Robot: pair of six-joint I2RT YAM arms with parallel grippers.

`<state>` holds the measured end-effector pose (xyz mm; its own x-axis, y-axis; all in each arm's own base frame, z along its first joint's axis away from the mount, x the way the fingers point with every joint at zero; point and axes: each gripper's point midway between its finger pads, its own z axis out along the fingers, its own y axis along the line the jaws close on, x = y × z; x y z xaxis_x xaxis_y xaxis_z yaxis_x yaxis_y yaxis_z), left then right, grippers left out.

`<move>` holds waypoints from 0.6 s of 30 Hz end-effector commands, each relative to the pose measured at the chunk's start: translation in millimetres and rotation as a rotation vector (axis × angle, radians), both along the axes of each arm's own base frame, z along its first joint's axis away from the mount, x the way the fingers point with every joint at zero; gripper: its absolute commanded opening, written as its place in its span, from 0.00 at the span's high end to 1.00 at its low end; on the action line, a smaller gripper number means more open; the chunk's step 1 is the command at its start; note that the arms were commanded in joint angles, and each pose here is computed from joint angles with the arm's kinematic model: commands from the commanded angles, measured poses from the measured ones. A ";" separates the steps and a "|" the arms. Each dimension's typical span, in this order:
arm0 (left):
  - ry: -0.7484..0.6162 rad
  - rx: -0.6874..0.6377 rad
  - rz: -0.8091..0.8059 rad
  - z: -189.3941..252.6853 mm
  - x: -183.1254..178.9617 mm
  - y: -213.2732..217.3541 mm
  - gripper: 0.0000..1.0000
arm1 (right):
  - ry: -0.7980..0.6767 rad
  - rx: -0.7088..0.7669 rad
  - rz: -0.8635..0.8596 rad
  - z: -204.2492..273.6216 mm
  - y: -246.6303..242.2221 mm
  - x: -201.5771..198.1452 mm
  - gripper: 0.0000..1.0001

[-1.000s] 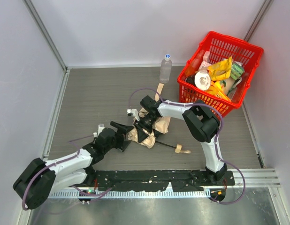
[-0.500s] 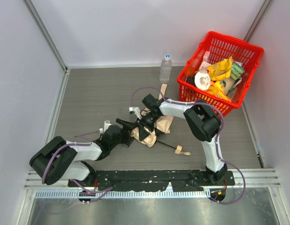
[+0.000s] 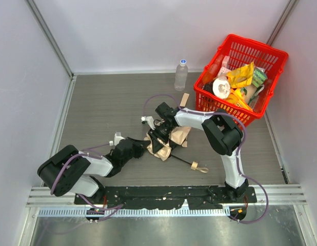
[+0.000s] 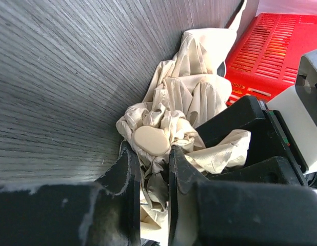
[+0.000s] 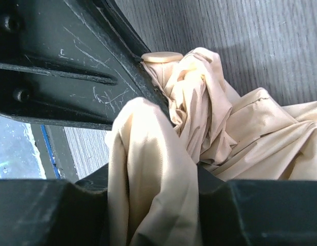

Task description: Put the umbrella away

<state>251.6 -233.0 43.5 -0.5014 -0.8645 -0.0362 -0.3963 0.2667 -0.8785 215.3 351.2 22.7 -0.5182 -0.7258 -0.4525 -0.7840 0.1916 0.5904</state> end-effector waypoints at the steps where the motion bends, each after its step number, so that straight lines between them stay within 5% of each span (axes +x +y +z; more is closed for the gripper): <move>1: 0.014 0.180 -0.017 -26.3 -4.9 15.9 1.00 | -0.008 -0.046 0.061 -23.9 2.4 -31.5 0.80; 3: 0.036 0.191 -0.022 -28.3 -7.8 17.1 1.00 | -0.057 -0.016 -0.001 -8.9 7.4 -24.6 0.70; 4: 0.043 0.197 -0.022 -28.4 -8.9 18.1 1.00 | -0.064 -0.055 -0.073 -11.8 3.1 -21.5 0.40; 6: 0.063 0.216 -0.019 -29.9 -11.6 21.6 1.00 | -0.123 -0.037 -0.128 5.9 5.6 -14.1 0.27; 18: 0.110 0.245 -0.025 -31.4 -23.3 29.9 1.00 | -0.420 0.009 -0.415 119.3 -17.6 23.9 0.20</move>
<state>244.3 -236.0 59.9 -0.5395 -0.8392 -0.0679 -0.3839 0.3170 -0.8673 222.8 344.9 92.9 -0.5178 -0.5897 -0.6198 -0.8511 0.4283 0.3036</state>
